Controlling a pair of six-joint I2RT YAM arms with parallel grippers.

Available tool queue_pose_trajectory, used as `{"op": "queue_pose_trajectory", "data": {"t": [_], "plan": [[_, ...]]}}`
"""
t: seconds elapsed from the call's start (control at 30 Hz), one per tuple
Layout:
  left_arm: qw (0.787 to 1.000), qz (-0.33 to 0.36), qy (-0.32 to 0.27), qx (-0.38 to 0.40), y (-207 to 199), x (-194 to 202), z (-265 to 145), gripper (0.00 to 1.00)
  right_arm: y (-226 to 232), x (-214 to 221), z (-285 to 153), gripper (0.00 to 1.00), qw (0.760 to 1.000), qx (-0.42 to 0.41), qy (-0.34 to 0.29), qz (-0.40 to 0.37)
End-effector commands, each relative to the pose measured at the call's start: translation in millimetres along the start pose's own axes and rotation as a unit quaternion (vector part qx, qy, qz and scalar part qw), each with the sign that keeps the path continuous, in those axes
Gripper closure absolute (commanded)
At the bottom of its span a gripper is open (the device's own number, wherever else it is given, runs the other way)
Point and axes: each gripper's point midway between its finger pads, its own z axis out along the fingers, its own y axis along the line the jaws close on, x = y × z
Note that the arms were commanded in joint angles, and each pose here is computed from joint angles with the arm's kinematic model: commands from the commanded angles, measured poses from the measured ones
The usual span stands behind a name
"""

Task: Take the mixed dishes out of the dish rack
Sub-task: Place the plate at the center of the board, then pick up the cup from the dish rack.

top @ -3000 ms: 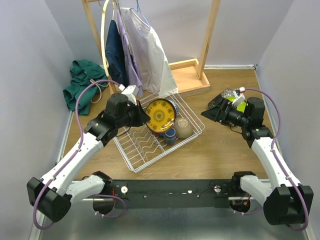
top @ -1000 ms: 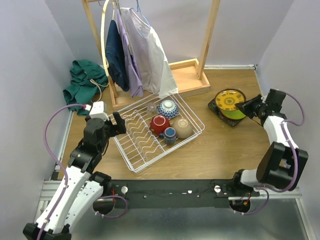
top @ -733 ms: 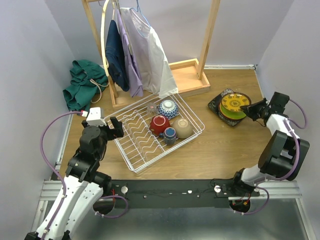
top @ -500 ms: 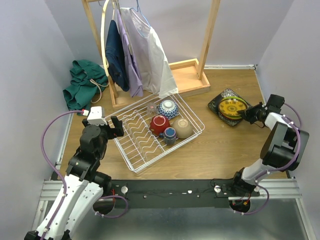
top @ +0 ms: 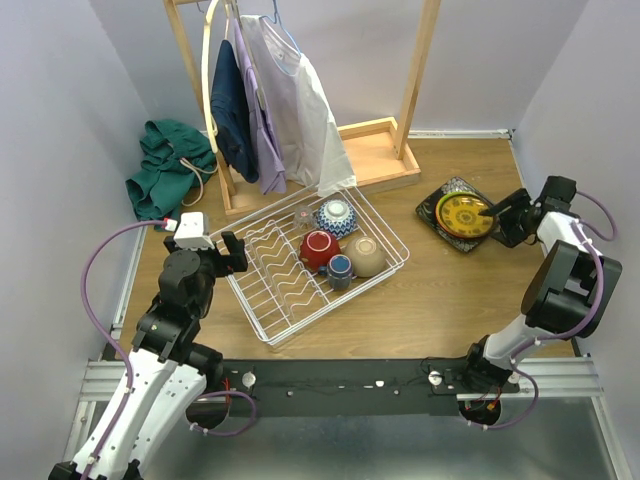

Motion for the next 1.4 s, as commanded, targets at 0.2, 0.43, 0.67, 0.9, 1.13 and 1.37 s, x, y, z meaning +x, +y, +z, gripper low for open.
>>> {"op": "queue_pose_trajectory", "data": {"t": [0.2, 0.43, 0.67, 0.9, 1.13, 1.37], "plan": [[1.000, 0.003, -0.009, 0.007, -1.7, -2.1, 1.9, 0.01, -16.1, -5.0, -9.4, 0.15, 0.997, 0.056, 0.013, -0.058], [0.999, 0.011, 0.014, 0.050, -17.7, 5.2, 4.5, 0.01, 8.6, 9.3, -26.1, 0.14, 0.996, 0.017, 0.004, -0.085], [0.987, 0.037, 0.070, 0.139, -51.0, 11.4, 0.6, 0.01, 40.6, 34.0, -49.3, 0.04, 0.989, -0.031, -0.020, -0.145], [0.970, 0.047, 0.123, 0.204, -88.7, 14.2, -1.8, 0.01, 51.4, 61.2, -70.8, 0.00, 0.979, -0.061, -0.040, -0.191], [0.940, 0.124, 0.196, 0.252, -145.9, 44.0, 5.3, 0.01, 49.2, 81.8, -84.2, 0.00, 0.973, -0.083, -0.046, -0.212], [0.921, 0.188, 0.220, 0.262, -190.1, 53.1, 16.4, 0.01, 31.6, 98.2, -87.5, 0.00, 0.972, -0.077, -0.046, -0.216]]}}
